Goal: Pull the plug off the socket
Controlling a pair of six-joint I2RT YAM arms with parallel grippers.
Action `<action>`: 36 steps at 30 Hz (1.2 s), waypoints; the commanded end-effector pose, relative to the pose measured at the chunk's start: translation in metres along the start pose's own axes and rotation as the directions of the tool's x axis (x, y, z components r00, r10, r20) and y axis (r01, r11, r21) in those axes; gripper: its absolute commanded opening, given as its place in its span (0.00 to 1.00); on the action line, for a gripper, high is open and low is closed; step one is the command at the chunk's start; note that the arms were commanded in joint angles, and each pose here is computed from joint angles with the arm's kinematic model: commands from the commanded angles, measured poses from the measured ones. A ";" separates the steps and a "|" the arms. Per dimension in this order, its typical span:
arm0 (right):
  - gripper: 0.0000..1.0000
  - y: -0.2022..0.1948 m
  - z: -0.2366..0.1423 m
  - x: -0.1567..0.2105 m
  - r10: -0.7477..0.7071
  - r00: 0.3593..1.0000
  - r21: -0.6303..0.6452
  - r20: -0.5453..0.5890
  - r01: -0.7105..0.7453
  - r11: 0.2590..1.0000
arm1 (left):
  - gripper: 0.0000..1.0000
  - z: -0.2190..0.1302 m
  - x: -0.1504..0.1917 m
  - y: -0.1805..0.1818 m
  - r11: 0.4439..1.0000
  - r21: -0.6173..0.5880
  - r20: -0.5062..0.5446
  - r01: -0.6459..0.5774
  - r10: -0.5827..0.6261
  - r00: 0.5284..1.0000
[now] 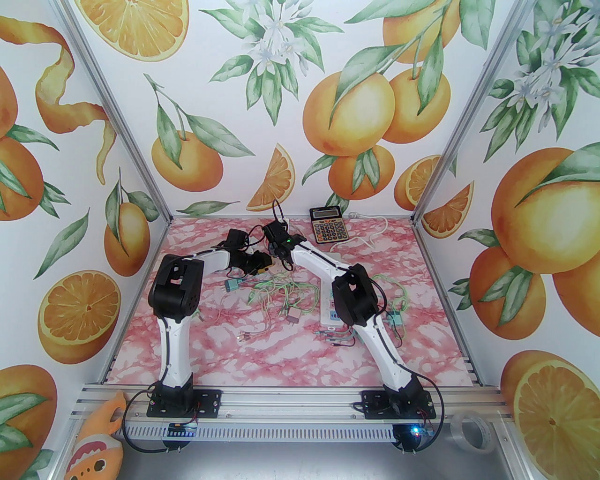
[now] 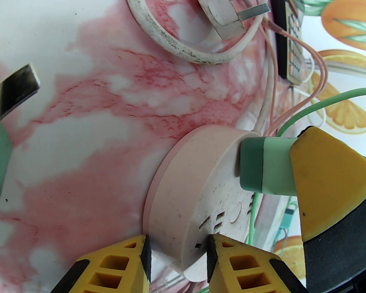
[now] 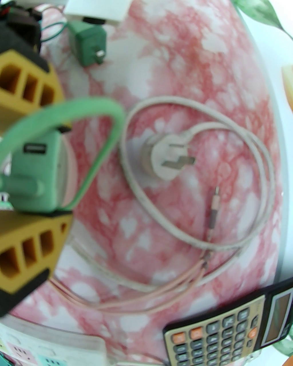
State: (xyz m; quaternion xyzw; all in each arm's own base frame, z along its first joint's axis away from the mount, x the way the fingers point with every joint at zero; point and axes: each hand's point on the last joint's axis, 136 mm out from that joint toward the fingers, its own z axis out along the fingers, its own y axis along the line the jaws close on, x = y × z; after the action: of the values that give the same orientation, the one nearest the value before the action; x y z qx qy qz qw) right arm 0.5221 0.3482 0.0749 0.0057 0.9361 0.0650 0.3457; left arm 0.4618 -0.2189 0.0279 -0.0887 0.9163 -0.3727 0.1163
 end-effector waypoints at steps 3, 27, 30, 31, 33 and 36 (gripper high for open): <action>0.34 0.043 -0.015 0.012 -0.048 0.999 -0.116 -0.011 0.047 0.992 | 0.34 0.030 0.042 0.051 0.973 -0.224 -0.109 0.059 -0.085 0.990; 0.33 0.052 -0.034 0.007 -0.107 0.994 -0.112 0.014 0.108 0.988 | 0.23 0.040 0.067 0.076 0.913 -0.403 -0.182 0.055 -0.138 0.974; 0.33 0.062 -0.034 0.017 -0.158 0.987 -0.106 0.015 0.159 0.982 | 0.22 0.040 0.069 0.078 0.910 -0.412 -0.189 0.050 -0.139 0.972; 0.33 0.061 -0.034 0.017 -0.161 0.987 -0.102 0.014 0.161 0.982 | 0.22 0.040 0.069 0.079 0.909 -0.414 -0.190 0.050 -0.139 0.972; 0.33 0.057 -0.035 0.013 -0.155 0.988 -0.096 0.017 0.156 0.983 | 0.22 0.041 0.070 0.079 0.909 -0.413 -0.194 0.047 -0.139 0.971; 0.33 0.042 -0.031 0.005 -0.071 0.997 -0.124 -0.011 0.069 0.990 | 0.22 0.042 0.071 0.081 0.909 -0.415 -0.196 0.047 -0.140 0.971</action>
State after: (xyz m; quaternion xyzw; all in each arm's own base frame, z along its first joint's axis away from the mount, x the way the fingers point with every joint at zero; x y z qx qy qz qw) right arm 0.5168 0.3429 0.0832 -0.0176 0.9353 0.0337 0.3518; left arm 0.4610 -0.2290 0.0303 -0.0970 0.9419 -0.3101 0.0851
